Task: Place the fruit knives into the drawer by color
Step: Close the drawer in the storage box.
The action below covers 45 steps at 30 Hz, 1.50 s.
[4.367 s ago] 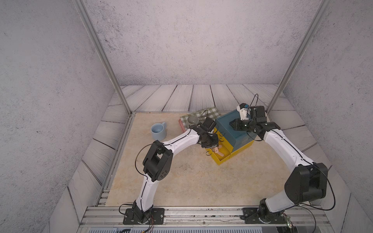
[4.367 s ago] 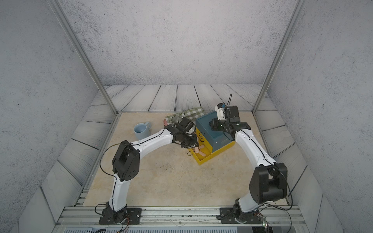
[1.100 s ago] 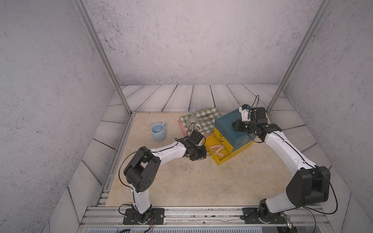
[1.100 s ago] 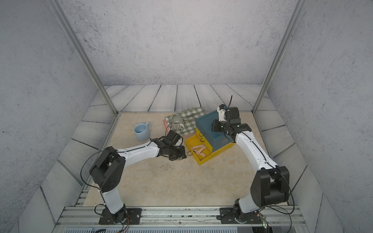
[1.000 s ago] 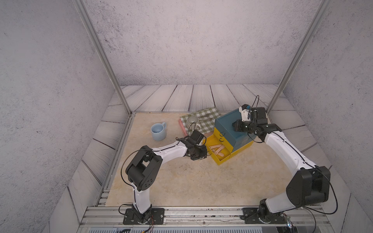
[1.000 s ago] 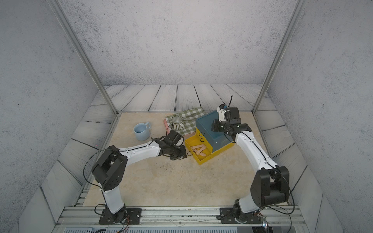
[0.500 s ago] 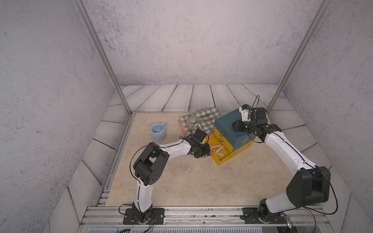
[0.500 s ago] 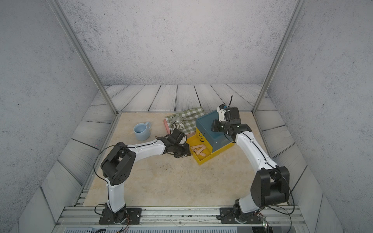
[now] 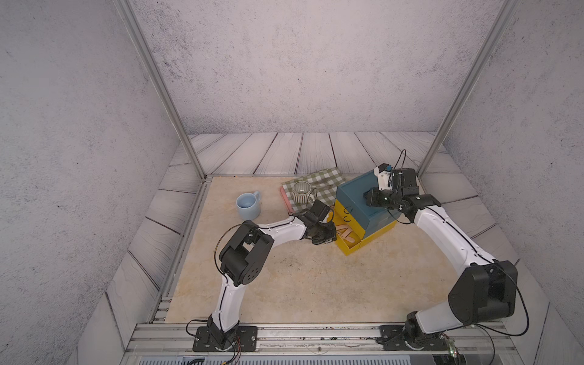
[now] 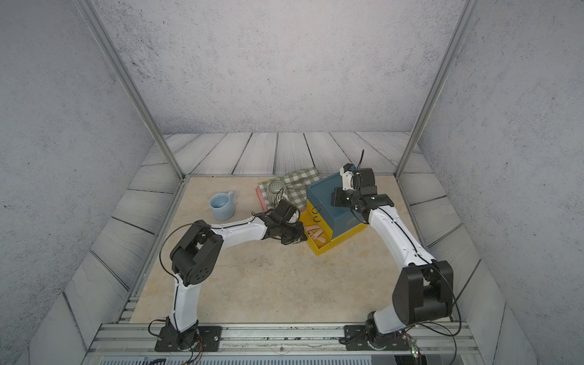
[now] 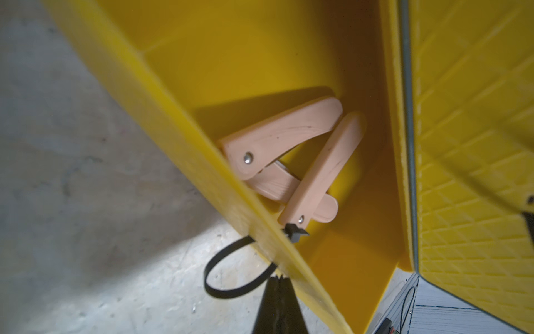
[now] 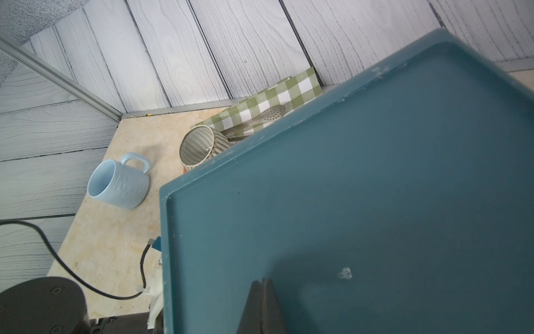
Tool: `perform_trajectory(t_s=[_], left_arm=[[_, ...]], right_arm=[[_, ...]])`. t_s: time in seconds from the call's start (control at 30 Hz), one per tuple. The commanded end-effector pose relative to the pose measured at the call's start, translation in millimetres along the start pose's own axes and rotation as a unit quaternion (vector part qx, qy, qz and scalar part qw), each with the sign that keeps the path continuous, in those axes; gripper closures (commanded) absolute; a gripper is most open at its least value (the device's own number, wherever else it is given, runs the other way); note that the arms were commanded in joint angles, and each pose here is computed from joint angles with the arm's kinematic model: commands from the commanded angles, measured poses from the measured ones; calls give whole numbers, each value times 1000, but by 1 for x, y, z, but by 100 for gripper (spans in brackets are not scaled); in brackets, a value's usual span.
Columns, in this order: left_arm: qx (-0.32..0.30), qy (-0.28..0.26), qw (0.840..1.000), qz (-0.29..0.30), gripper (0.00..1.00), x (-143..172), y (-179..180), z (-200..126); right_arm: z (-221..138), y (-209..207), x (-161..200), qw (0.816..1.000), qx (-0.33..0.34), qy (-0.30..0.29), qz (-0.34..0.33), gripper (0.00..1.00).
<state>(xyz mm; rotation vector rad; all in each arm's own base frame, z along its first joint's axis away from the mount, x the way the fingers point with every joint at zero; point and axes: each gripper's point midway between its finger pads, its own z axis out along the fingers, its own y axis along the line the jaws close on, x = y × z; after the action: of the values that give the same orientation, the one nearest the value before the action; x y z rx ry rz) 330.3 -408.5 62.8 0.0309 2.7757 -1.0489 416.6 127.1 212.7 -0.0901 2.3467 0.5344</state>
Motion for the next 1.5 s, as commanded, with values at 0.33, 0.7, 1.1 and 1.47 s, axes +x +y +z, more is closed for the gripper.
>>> perform_trajectory(t_s=[0.33,0.7,1.1,1.47], left_arm=[[34,-11,999,-5,100,-14,-29,17],[81,-23,996,-23,100,-21,-43,34],[122,-28,991,-41,100,-24,-51,46],[121,-48,991,10,100,-18,-68,-5]], right_arm=[[-2,-63,203,919,126,362,95,98],[-1,-62,204,918,122,366,96,98],[0,-62,206,917,122,368,97,97],[-1,-63,198,923,127,351,94,97]])
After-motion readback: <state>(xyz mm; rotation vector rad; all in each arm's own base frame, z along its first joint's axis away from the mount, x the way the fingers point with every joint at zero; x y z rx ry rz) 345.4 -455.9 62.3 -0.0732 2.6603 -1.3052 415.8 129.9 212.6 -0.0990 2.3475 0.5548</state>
